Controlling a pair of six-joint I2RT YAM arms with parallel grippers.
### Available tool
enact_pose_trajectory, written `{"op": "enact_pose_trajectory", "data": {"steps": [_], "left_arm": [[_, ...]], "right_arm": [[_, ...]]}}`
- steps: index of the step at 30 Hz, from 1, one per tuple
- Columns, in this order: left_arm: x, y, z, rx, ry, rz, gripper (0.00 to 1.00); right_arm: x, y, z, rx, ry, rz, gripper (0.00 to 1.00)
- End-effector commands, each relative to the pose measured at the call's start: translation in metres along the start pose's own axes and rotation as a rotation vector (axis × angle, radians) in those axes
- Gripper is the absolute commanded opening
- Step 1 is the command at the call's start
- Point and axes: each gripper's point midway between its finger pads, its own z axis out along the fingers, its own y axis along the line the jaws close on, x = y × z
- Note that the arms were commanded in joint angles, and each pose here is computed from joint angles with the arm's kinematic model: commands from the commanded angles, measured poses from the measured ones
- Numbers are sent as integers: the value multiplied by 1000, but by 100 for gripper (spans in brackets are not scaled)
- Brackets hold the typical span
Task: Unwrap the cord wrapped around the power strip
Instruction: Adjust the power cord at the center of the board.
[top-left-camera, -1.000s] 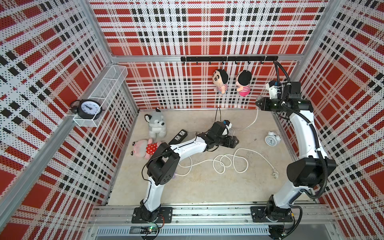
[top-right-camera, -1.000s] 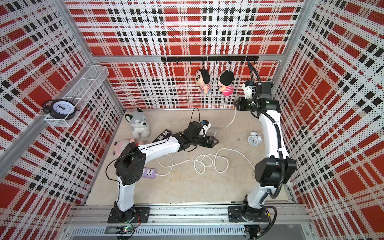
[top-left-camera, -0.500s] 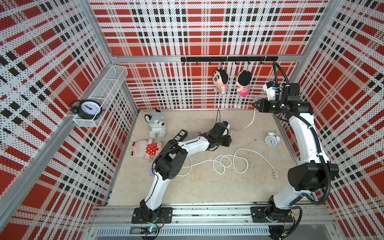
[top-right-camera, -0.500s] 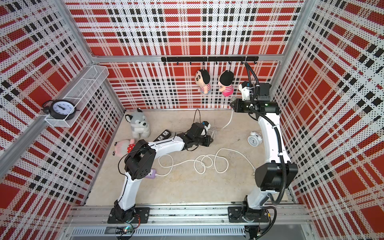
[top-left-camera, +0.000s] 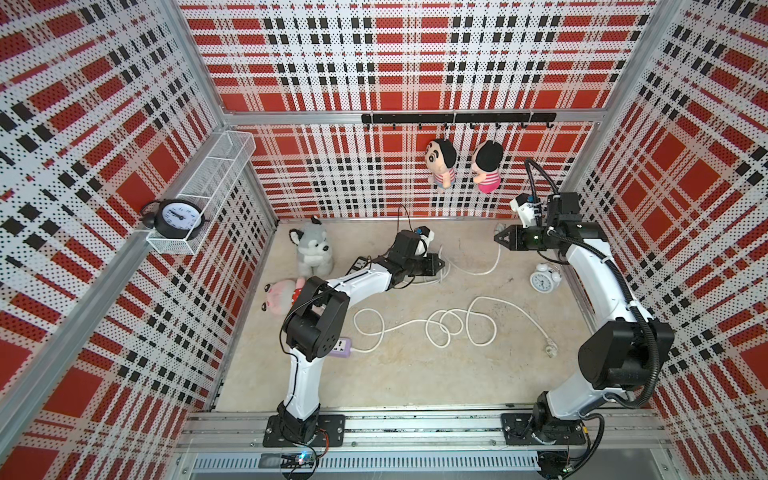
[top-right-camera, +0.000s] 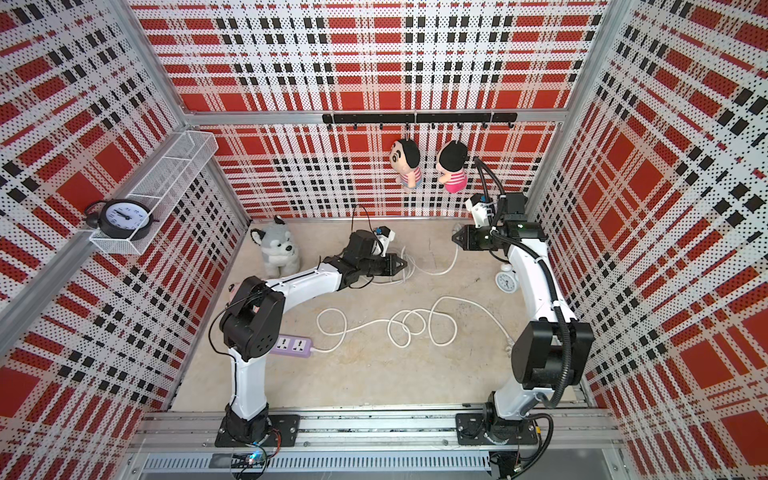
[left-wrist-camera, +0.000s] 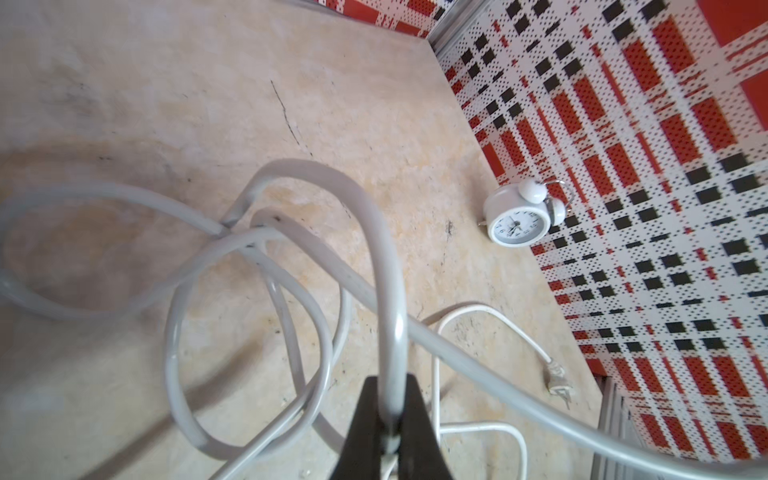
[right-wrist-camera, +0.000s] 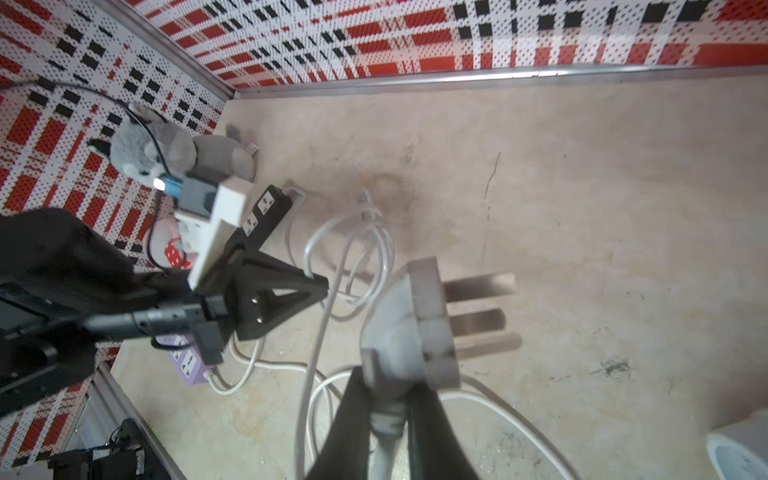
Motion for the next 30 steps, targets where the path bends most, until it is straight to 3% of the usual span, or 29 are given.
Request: {"op": "enact_pose_trajectory", "data": {"steps": [1, 9, 17, 26, 30], "left_arm": [[-13, -36, -14, 103, 4, 106, 0], [-3, -60, -20, 157, 104, 248, 0], [1, -70, -29, 184, 109, 304, 0], [18, -89, -24, 232, 178, 384, 0], [37, -96, -20, 252, 247, 435, 0]], "right_arm": [[18, 20, 12, -99, 36, -82, 8], [56, 59, 59, -318, 173, -172, 8], [85, 56, 80, -371, 287, -167, 8], [79, 73, 92, -439, 275, -196, 7], [63, 75, 101, -439, 188, -202, 9]]}}
